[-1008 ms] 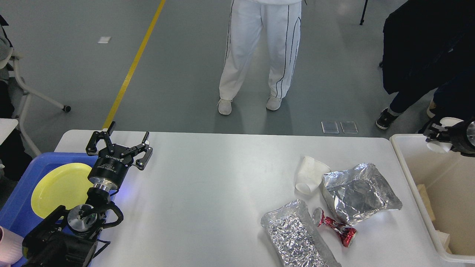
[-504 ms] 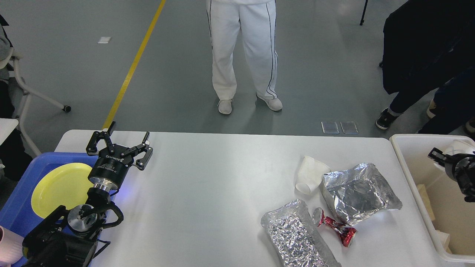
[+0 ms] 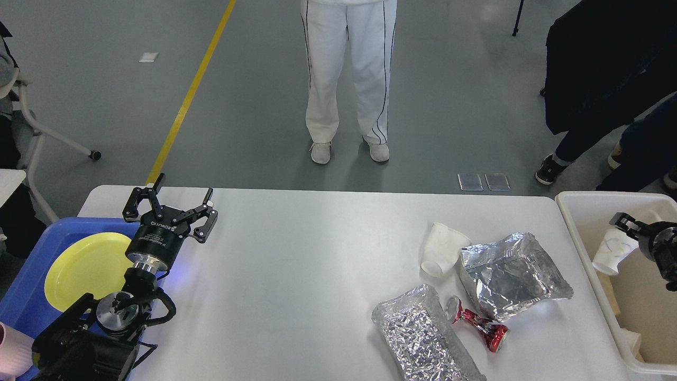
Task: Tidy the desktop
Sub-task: 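Raise the right gripper and move it over the crumpled foil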
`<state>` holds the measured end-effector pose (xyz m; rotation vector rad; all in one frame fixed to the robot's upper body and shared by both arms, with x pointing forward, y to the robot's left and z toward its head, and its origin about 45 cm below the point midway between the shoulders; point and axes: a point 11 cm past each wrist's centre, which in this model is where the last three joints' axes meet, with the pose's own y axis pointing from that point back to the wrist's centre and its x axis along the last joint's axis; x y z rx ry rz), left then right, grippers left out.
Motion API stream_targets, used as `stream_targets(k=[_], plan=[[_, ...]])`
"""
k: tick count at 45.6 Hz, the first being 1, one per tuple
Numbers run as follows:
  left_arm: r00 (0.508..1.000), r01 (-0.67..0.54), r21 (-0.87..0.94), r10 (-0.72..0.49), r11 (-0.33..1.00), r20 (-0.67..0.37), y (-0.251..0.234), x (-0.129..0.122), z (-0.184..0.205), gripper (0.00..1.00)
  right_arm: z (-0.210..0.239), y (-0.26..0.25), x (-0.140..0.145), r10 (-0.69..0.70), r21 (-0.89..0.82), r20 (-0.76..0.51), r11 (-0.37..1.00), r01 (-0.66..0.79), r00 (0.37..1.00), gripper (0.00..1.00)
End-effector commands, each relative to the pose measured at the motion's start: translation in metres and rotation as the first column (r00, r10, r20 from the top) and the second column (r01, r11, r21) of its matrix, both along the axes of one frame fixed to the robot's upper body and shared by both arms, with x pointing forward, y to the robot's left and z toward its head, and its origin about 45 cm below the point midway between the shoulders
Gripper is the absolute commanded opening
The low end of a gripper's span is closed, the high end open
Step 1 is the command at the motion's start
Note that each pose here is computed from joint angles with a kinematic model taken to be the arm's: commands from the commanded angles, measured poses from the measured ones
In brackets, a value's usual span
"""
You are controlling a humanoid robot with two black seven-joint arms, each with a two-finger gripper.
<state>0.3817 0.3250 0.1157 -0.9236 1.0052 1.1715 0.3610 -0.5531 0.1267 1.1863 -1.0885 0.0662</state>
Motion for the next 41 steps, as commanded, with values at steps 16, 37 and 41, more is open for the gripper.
stream_targets(k=[16, 37, 41], plan=[[1.0, -0.001, 0.0, 0.001, 1.0, 0.001, 0.0, 0.0, 0.0, 0.96, -0.002, 0.003, 0.001, 0.003, 0.004, 0.002, 1.0, -0.003, 1.0, 1.0], [1.0, 0.0, 0.0, 0.0, 1.0, 0.0, 0.0, 0.0, 0.0, 0.96, 0.11, 0.111, 0.105, 0.23, 0.412, 0.077, 0.879, -0.24, 0.97, 1.0], [1.0, 0.0, 0.0, 0.0, 1.0, 0.0, 0.0, 0.0, 0.0, 0.96, 0.149, 0.147, 0.122, 0.328, 0.495, 0.103, 0.802, -0.335, 0.939, 1.0]])
